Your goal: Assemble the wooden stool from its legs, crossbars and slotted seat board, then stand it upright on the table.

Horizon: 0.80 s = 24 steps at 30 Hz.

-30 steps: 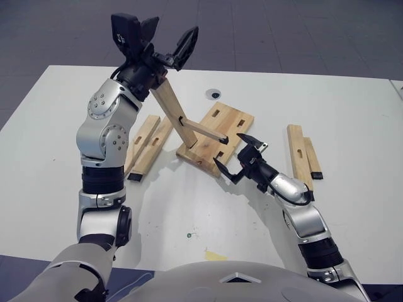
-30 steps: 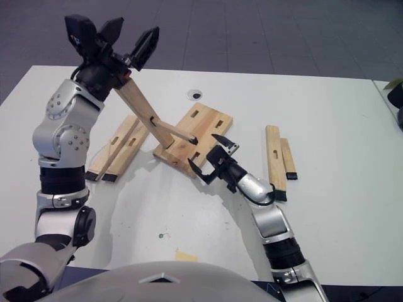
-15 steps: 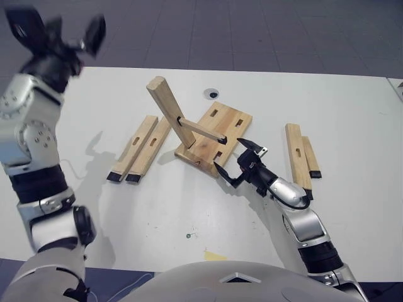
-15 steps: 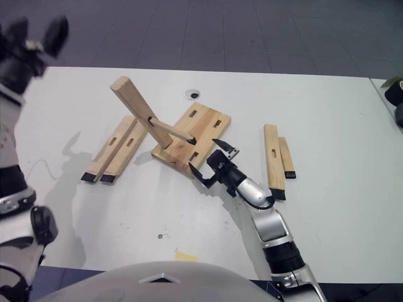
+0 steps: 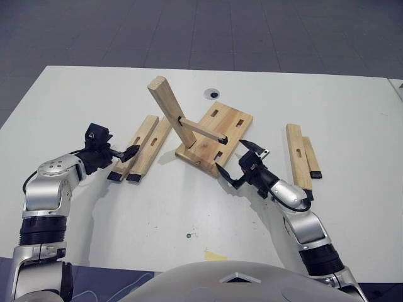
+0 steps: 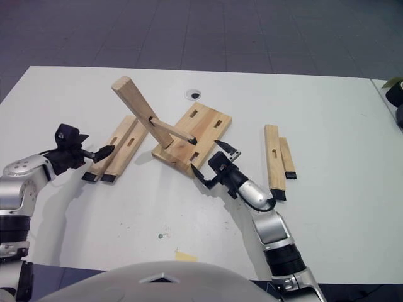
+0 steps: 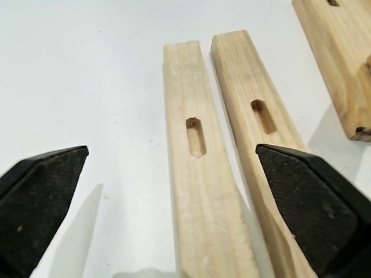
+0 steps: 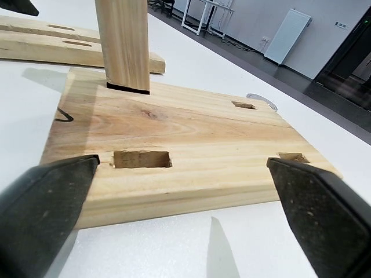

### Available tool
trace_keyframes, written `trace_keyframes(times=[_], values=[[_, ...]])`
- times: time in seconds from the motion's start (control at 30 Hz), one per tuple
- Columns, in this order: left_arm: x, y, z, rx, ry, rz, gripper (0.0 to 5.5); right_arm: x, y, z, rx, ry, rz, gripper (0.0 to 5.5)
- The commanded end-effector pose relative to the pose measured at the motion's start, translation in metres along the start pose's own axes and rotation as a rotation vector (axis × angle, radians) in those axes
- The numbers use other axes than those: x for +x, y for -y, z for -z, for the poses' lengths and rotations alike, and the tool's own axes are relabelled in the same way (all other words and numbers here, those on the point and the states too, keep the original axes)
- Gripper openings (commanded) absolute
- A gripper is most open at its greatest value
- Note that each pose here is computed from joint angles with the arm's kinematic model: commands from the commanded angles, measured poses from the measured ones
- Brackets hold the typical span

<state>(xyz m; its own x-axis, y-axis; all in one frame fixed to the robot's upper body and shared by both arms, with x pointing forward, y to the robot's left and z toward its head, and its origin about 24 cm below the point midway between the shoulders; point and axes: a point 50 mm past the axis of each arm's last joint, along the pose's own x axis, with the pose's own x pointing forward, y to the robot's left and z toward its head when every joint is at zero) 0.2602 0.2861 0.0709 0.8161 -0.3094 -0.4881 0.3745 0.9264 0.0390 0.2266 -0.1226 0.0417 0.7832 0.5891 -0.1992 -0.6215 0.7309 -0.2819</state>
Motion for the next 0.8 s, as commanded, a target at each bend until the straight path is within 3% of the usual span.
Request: trace_keyframes(times=[0.03, 0.6, 0.8], values=[[0.000, -0.007, 0.007, 0.039, -0.048, -0.007, 5.38, -0.001, 0.001, -0.002, -0.006, -0.004, 0.005, 5.40], [-0.001, -0.004, 0.009, 0.125, -0.086, 0.063, 5.38, -0.001, 0.000, -0.003, -0.005, -0.009, 0.002, 5.40], [-0.003, -0.001, 0.021, 0.177, -0.181, 0.096, 4.45, 0.000, 0.001, -0.002, -0.006, -0.011, 0.004, 5.40]])
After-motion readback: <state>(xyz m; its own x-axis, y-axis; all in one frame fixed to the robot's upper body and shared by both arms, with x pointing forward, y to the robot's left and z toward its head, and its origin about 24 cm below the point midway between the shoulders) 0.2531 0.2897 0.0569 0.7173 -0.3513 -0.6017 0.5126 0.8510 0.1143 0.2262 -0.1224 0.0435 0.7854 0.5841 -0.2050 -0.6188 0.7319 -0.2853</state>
